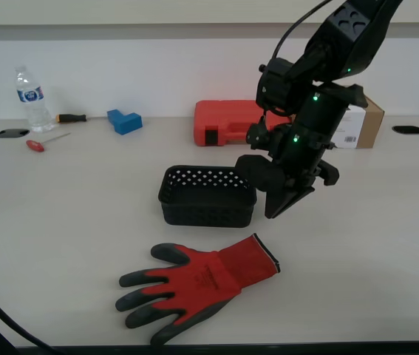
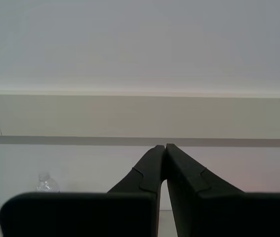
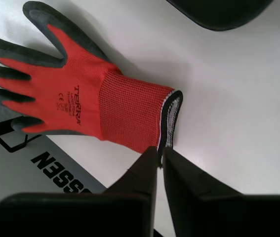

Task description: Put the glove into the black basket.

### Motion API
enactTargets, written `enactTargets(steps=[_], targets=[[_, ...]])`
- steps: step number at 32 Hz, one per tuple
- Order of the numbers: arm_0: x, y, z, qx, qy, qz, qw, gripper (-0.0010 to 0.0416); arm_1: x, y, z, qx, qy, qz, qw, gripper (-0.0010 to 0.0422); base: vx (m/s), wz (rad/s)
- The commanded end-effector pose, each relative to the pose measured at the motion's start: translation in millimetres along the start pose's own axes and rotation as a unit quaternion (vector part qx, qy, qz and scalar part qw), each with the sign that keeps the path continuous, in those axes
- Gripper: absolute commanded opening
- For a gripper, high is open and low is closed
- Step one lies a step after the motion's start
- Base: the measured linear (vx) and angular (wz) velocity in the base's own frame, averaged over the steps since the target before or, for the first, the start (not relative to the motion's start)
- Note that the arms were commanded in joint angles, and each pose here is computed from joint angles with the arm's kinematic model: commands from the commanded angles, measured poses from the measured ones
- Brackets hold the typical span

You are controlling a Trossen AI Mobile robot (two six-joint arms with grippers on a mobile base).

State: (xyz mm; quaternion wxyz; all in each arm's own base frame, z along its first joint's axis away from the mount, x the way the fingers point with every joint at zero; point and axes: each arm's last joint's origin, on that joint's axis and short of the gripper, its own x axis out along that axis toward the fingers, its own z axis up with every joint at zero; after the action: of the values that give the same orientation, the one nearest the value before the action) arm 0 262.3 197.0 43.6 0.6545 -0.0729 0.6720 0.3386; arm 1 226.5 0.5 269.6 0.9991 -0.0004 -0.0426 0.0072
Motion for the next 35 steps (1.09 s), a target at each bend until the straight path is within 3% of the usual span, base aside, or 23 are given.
enactTargets(steps=[1,7,9,11,13,18,23,29,35], targets=[[6.2,-0.9,0.3,0.002,0.018,0.002,1.0,0.0078,0.1,0.0,0.6,0.0,-0.003,0.0,1.0,0.0,0.0,0.0],[6.5,1.1,1.1,-0.019,0.018,-0.002,1.0,0.0165,0.1,0.0,0.6,0.0,-0.003,0.0,1.0,0.0,0.0,0.0],[6.1,1.3,2.8,-0.027,0.015,-0.015,0.999,0.0192,0.1,0.0,0.6,0.0,-0.003,0.0,1.0,0.0,0.0,0.0],[5.6,1.3,4.9,-0.051,0.012,-0.04,0.998,0.021,0.1,-0.1,0.6,0.0,-0.003,0.0,1.0,0.0,0.0,0.0],[5.8,1.3,5.8,-0.064,0.008,-0.048,0.997,0.0216,0.1,0.0,0.6,0.0,-0.003,0.0,1.0,0.0,0.0,0.0],[9.4,0.7,6.2,-0.064,0.007,-0.048,0.997,0.021,0.1,0.0,0.6,0.0,-0.003,0.0,1.0,0.0,0.0,0.0],[47.6,-5.2,16.9,-0.052,0.069,0.021,0.996,0.0207,0.1,0.0,0.4,0.0,-0.002,0.0,1.0,0.0,0.0,0.0],[76.7,1.6,25.7,-0.065,0.091,0.039,0.993,0.0218,0.1,0.0,0.0,0.0,0.001,0.0,1.0,0.0,0.0,0.0],[97.1,-2.9,20.7,-0.067,0.114,0.043,0.99,0.0198,0.2,-0.1,0.1,0.0,0.001,0.0,1.0,0.0,0.0,0.0]])
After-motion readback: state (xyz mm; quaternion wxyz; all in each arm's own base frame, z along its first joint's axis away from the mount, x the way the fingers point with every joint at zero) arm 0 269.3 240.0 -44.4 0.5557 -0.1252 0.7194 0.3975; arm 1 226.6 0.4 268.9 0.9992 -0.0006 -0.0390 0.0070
